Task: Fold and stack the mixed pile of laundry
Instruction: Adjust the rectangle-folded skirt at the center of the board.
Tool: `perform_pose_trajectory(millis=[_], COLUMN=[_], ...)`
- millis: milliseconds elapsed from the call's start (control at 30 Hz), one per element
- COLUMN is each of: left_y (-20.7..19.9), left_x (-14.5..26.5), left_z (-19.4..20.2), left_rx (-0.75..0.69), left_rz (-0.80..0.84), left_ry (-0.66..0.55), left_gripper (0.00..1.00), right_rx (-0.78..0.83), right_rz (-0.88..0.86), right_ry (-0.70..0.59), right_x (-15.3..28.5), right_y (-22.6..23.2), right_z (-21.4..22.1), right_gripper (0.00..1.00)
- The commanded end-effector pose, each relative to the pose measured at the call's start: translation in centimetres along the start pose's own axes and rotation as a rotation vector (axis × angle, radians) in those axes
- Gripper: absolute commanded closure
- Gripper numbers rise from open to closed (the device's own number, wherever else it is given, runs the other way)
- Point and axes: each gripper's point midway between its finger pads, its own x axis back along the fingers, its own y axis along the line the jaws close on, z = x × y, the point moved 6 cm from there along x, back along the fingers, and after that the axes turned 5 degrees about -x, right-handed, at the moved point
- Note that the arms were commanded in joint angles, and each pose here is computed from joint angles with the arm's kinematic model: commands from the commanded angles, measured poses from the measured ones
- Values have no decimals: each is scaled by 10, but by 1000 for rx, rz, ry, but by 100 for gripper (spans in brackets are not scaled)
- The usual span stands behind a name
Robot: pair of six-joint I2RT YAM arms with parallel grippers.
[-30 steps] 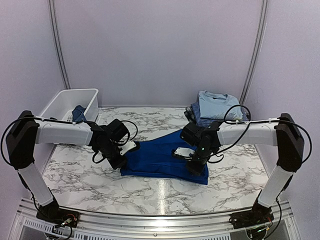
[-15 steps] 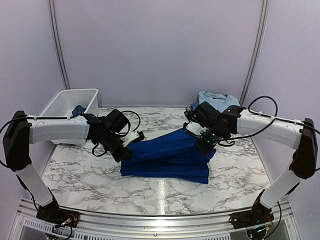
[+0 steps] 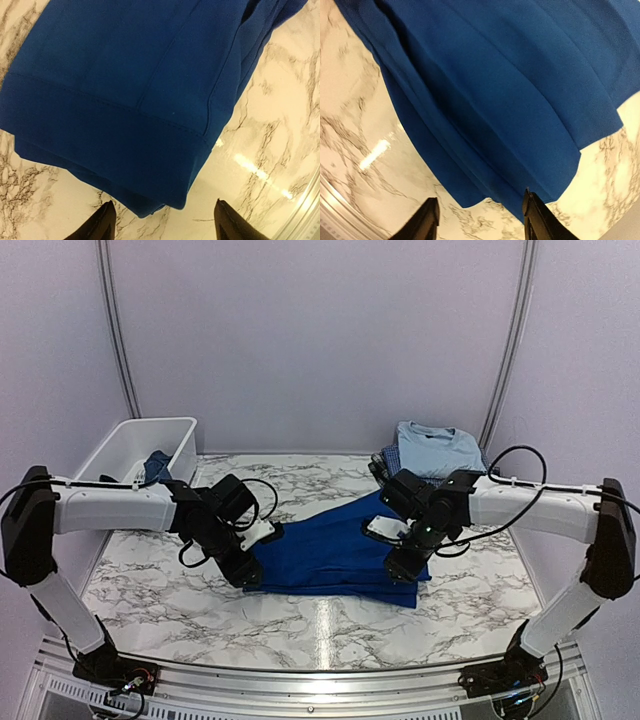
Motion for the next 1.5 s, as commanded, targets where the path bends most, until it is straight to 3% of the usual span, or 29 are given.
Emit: perform_pose_trajectory(millis=[0, 33, 67, 200, 400, 533, 767, 900, 1000, 1100, 1233, 1467], left_y=[9, 14, 20, 46, 64, 65, 73, 83, 78, 64, 51, 50], left_x=[51, 60, 67, 64, -2, -27, -46, -7, 25, 33, 17, 0], left_z=[-33, -42, -49, -77, -101, -83, -15, -11, -17, -21, -17, -1], left_rx=[30, 49, 80, 191, 289, 321, 369, 504, 581, 638, 733, 865], left_rz=[-86, -112, -141, -218, -89, -98, -235, -288, -227, -95, 29, 25], left_ry=[-184, -222, -257, -325, -185, -108, 86, -37, -164, -211, -177, -119], left_gripper=[18, 5, 2, 1, 3, 11, 18, 9, 6, 11, 28, 36], right_rx=[-81, -112, -155, -334, -441, -449, -409, -371, -396, -462, -565, -702], right_rz=[-65, -100, -114, -195, -265, -312, -469, -484, -463, -457, -442, -400], right_ry=[-234, -286, -325, -343, -187, -142, -65, -117, -200, -244, -282, -252], right_x=[57, 66, 71, 48, -18, -48, -75, -47, -16, 3, 13, 3], right_y=[-2, -4, -10, -24, -14, -6, 16, 15, 3, -13, -36, -58], right_z=[-29, -35, -40, -46, -39, -33, -17, -26, -35, -31, -18, 14], right_gripper=[40, 38, 38, 45, 53, 54, 59, 57, 54, 49, 43, 41])
